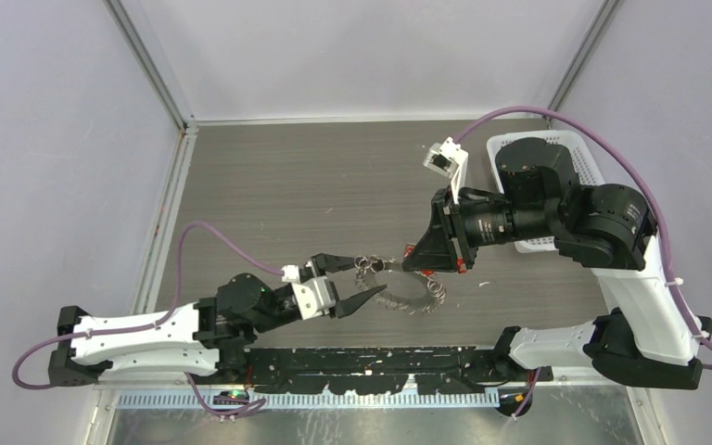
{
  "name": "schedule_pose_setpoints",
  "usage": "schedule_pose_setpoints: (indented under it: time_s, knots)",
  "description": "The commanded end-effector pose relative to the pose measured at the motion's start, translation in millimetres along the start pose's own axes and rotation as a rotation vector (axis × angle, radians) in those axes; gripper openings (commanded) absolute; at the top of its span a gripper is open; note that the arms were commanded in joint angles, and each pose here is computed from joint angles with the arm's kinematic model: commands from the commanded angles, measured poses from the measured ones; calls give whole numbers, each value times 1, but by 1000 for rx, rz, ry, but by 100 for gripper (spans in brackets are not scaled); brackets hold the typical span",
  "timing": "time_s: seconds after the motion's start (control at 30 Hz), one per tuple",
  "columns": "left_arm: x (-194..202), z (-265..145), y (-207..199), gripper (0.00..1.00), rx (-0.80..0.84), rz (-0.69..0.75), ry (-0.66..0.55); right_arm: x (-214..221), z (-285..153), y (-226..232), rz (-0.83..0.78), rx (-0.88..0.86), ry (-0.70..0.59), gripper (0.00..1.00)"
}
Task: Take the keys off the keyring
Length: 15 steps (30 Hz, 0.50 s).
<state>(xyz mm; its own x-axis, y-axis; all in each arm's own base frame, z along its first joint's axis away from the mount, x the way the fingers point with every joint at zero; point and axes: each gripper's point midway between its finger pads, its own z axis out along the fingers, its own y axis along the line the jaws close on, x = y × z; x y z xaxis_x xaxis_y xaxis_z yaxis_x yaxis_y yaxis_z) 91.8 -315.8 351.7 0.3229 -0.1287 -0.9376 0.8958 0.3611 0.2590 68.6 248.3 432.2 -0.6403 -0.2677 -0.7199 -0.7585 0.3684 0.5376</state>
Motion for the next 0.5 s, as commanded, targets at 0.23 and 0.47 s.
schedule_pose_setpoints:
  time_s: [0.23,0.47]
  knots:
    - [-64,-10,-13,58,151,-12,-144,2,-7,20,-55,-110,10,1]
    - [-83,-1,5,69,66,-6,-181,6,-4,20,-49,-121,28,1]
